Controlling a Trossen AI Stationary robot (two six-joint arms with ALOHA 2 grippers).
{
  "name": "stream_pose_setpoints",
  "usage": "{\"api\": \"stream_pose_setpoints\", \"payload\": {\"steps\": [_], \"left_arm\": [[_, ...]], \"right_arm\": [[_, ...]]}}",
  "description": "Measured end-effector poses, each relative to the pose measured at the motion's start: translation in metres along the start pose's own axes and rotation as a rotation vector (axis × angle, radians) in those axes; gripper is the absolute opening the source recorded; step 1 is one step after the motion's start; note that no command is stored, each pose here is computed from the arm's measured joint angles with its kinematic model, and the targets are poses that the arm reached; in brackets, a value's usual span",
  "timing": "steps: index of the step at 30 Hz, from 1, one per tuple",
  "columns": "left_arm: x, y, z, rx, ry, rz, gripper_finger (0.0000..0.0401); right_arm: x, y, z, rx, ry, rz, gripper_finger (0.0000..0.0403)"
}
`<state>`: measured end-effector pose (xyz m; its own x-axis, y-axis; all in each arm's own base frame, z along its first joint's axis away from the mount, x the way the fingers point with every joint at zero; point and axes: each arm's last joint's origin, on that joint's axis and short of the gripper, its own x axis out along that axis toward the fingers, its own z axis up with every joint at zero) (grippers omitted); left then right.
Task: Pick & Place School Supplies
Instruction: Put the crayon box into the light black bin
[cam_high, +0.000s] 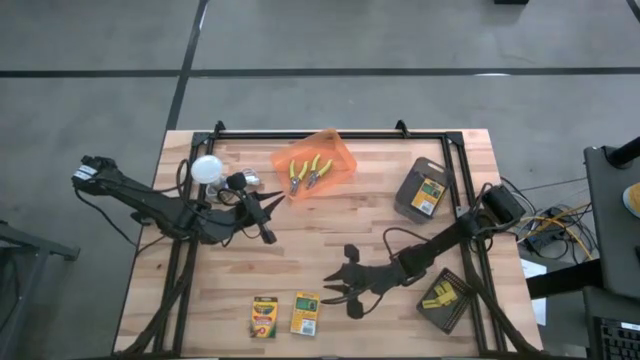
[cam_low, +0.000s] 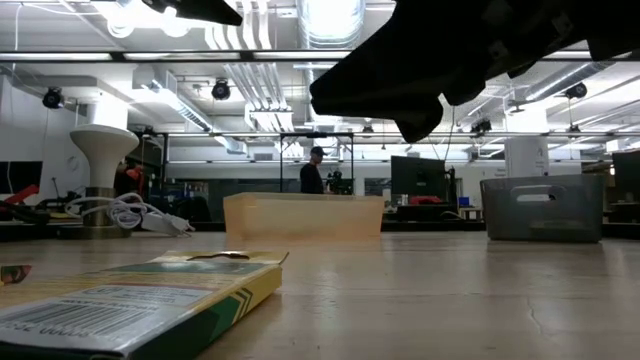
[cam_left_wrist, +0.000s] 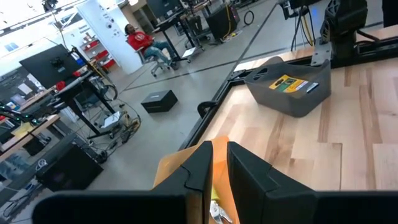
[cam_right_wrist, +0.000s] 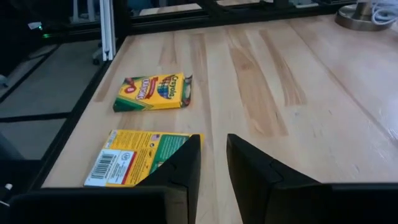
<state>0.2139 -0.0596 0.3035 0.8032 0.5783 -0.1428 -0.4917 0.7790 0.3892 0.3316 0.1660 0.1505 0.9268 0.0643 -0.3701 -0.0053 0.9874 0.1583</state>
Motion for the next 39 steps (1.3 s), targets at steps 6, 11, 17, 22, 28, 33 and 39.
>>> {"api": "stream_pose_setpoints", "payload": {"steps": [6,11,17,22,28,33,39], "left_arm": [[0.0,0.0,0.0,0.0,0.0,0.0,0.0053],[0.0,0.0,0.0,0.0,0.0,0.0,0.0053],[0.0,0.0,0.0,0.001,0.0,0.0,0.0053],[0.0,0.0,0.0,0.003,0.002,0.0,0.0053],[0.0,0.0,-0.001,0.013,0.008,-0.002,0.0053],[0.0,0.0,-0.002,0.019,0.012,-0.002,0.0053],[0.0,0.0,-0.002,0.019,0.012,-0.003,0.0053]], "right_arm": [[-0.001,-0.001,-0.002,0.029,-0.002,-0.025,0.0066],[-0.001,-0.002,-0.003,0.083,-0.002,-0.026,0.0072],[0.004,0.005,-0.001,0.132,0.003,0.022,0.0084],[0.029,0.006,-0.028,0.102,0.078,-0.006,0.009],[0.054,0.015,-0.035,0.102,0.08,0.001,0.0107],[0.052,0.016,-0.028,0.11,0.083,-0.002,0.014],[0.049,0.016,-0.032,0.15,0.096,-0.004,0.0177]]}}
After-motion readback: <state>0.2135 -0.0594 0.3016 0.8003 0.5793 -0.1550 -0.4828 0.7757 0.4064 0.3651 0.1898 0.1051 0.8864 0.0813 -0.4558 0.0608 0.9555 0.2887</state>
